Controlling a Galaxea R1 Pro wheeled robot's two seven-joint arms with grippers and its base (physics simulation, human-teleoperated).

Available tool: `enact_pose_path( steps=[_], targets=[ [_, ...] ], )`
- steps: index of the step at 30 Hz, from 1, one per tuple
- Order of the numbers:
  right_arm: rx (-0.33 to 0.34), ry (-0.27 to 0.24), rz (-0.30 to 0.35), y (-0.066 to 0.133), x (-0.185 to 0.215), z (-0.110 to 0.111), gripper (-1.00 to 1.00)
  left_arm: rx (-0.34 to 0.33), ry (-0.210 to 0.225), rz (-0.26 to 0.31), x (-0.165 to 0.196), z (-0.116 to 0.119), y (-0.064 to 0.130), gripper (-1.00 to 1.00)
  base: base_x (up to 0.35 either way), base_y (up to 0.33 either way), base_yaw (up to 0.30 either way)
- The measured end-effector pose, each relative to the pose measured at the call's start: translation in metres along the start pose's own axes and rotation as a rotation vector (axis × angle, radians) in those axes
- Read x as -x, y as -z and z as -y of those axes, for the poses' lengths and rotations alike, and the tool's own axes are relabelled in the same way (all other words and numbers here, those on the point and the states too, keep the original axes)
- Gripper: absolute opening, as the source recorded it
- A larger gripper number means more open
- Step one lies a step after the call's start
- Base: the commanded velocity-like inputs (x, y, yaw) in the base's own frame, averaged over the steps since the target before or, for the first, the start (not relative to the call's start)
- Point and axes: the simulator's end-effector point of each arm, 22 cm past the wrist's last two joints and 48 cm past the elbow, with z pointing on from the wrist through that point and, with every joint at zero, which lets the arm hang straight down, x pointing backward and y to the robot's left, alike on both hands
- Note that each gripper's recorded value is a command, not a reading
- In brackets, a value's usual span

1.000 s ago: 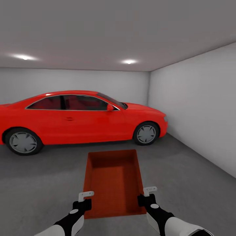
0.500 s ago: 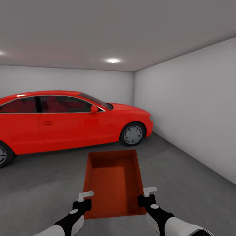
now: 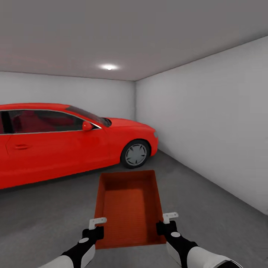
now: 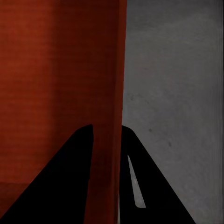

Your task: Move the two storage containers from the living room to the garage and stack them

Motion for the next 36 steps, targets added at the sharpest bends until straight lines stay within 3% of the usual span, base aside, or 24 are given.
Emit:
enact_pose_path(
  steps=[36],
  targets=[
    [0.0, -0.001, -0.003, 0.0002, -0.0013, -0.0003, -1.0, 0.0, -0.001, -0.003, -0.001, -0.0003, 0.0, -1.0, 0.322, 0.0, -0.282]
  ],
)
